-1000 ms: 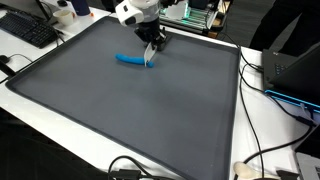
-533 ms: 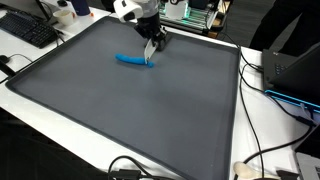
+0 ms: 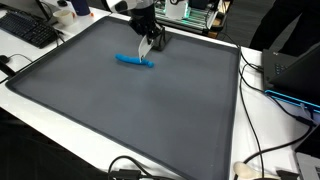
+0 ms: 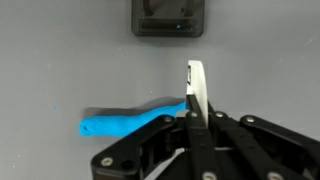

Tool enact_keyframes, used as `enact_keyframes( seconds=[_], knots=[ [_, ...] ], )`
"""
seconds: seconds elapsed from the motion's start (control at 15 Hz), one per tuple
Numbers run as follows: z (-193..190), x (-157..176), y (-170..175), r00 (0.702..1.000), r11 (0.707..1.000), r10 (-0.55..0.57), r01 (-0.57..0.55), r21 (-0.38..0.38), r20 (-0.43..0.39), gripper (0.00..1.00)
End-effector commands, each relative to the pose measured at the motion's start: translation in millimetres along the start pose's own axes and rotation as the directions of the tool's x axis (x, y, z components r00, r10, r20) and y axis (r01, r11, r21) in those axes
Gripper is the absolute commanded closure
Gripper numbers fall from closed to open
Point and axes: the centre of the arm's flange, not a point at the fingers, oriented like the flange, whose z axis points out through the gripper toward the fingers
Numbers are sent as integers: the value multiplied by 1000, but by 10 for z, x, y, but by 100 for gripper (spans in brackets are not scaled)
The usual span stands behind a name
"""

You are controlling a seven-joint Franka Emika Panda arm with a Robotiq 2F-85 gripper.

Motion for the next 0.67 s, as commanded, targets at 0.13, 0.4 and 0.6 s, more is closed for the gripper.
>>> enact_keyframes(
  seconds=[0.13, 0.4, 0.6],
  knots=[
    [85, 50, 160, 1000, 1000, -3, 2, -18, -29, 99],
    [150, 99, 202, 999, 1000, 2, -3, -17, -54, 99],
    [218, 131, 220, 998, 1000, -1, -1, -21, -66, 99]
  ],
)
